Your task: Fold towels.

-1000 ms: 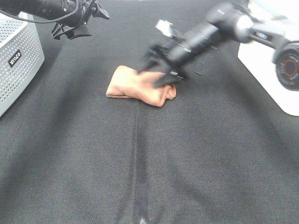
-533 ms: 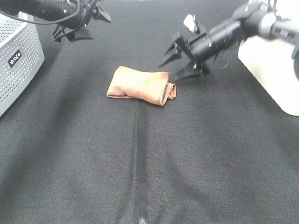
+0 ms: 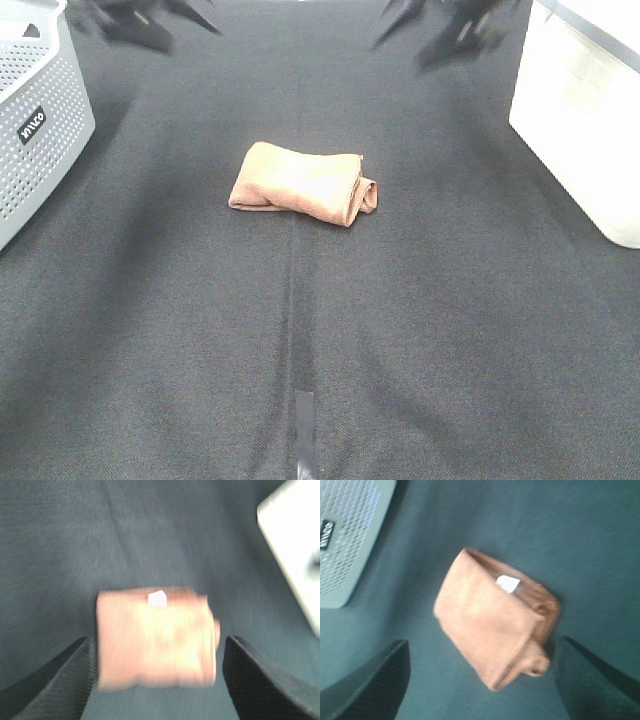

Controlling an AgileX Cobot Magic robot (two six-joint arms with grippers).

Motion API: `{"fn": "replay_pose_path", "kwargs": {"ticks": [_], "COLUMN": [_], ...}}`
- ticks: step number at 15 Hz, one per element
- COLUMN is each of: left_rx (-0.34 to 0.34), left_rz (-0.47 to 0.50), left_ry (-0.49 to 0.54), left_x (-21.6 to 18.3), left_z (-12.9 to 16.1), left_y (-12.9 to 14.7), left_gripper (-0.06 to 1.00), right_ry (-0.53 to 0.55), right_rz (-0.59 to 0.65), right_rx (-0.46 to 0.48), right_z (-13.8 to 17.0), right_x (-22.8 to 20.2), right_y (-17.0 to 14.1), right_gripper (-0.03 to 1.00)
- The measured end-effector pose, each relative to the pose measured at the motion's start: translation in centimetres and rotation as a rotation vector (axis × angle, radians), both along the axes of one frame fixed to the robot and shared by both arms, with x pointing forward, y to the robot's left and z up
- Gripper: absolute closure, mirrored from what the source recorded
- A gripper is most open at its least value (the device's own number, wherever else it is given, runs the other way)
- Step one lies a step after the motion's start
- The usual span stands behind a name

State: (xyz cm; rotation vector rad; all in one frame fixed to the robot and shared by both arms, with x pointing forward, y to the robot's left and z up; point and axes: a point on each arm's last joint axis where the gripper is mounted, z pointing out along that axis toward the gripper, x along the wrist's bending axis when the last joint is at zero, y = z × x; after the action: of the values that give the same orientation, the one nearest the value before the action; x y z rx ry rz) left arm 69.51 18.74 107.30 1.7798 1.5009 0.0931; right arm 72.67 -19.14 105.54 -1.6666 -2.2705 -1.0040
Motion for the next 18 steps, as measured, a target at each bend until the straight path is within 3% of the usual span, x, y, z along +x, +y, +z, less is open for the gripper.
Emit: {"fn": "replay_pose_path", "kwargs": {"ticks": [2,4,10,13,16,18], "left_rx": [0.052,0.166,0.419,0.480,0.472,0.456], "left_rz": [0.001,0.032,0.084,0.099,0.112,0.131], "left_ry": [-0.007,0.009,-0.029,0.004,0.011,-0.037], "left_x": [-1.7,-4.1,-12.3,-20.9,-27.9,-33.1], "left_z": [2.7,5.5,11.7,10.8,8.4,6.5], "left_y": [0.6,1.9,5.4,7.4,8.5,9.4], "left_gripper": [0.26,0.26,0.26,0.26,0.26,0.26], "right_ry": [-0.039,-0.074,-0.043,-0.013,0.008,0.019], "right_rz": [-0.038,-0.060,-0.092,-0.100,-0.125,-0.148], "right_rx": [-0.075,-0.134,-0.229,-0.268,-0.305,-0.320], "right_z": [2.6,5.5,9.2,9.6,9.0,7.9], "right_x": [-1.3,-3.5,-12.2,-19.2,-24.9,-29.5], "right_y": [-0.8,-1.6,-3.4,-4.5,-5.6,-6.3], "right_gripper": [0.22,0.22,0.22,0.22,0.22,0.22]}}
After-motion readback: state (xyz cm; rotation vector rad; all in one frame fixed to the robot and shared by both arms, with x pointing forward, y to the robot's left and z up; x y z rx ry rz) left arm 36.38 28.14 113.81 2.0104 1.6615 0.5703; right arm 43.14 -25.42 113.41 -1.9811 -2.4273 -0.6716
